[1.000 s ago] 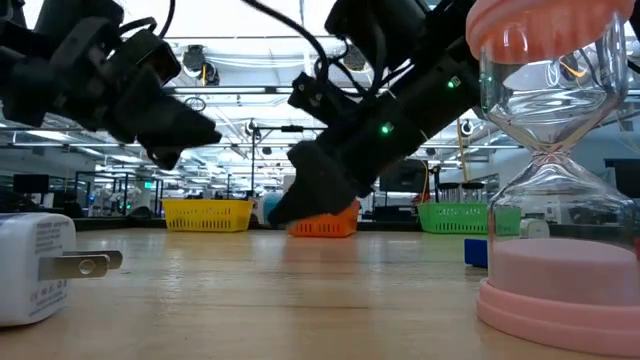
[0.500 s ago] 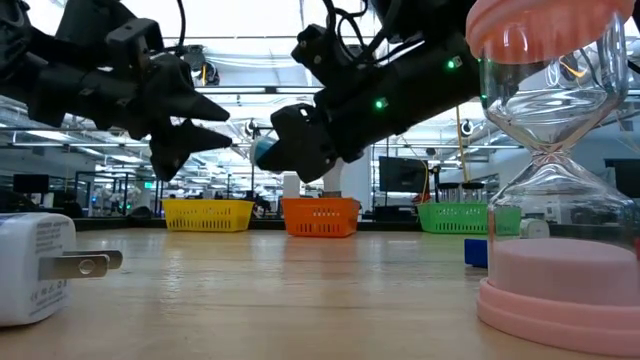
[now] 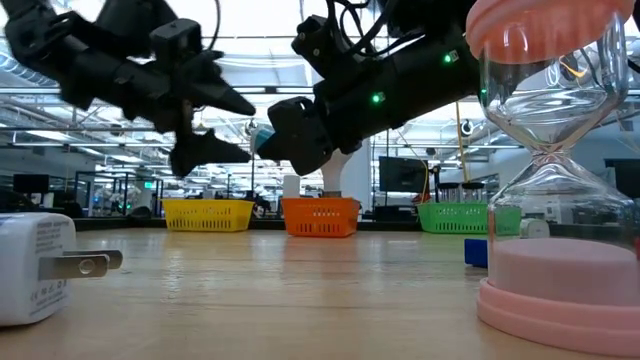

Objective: Pick & Place Office items
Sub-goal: Put the blue charger adapter into the orange bin

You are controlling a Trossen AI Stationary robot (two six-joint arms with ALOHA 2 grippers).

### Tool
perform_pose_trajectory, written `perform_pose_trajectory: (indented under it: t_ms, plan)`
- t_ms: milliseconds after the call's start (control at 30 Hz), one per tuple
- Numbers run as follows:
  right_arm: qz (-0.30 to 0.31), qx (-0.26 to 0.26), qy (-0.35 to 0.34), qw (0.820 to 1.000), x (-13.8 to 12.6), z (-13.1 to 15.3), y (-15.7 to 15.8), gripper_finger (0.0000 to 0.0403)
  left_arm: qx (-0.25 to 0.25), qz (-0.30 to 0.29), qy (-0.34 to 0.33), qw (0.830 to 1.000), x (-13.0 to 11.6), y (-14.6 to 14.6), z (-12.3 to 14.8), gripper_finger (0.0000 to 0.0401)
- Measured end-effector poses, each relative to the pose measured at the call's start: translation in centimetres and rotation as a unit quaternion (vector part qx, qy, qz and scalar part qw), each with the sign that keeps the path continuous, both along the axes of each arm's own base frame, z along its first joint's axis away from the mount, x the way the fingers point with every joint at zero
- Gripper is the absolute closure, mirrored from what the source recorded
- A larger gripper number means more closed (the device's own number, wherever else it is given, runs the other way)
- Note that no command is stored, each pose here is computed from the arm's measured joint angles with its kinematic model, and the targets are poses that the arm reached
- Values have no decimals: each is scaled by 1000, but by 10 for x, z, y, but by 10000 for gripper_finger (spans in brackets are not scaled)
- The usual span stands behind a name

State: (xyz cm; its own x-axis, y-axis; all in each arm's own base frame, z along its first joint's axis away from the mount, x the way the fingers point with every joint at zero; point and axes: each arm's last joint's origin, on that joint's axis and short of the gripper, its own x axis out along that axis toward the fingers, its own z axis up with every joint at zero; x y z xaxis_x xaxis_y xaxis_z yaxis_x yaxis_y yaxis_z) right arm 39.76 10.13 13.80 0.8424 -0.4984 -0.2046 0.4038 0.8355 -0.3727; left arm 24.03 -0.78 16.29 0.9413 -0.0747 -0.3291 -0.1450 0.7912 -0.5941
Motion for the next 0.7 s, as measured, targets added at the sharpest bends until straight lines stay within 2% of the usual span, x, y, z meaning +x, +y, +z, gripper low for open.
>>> perform_pose_trajectory:
  t_ms: [167,333,700]
  plan:
    - [9,-9,-3,1000,-1,2,6,271,9,-13,9,1000,19,-1,3,90]
    - [-1,-14,-3,1000,-2,2,6,271,-3,-49,23,999,33,-4,-2,120]
    - [-7,-22,6,1000,-3,0,7,256,19,-71,24,997,40,-3,-1,253]
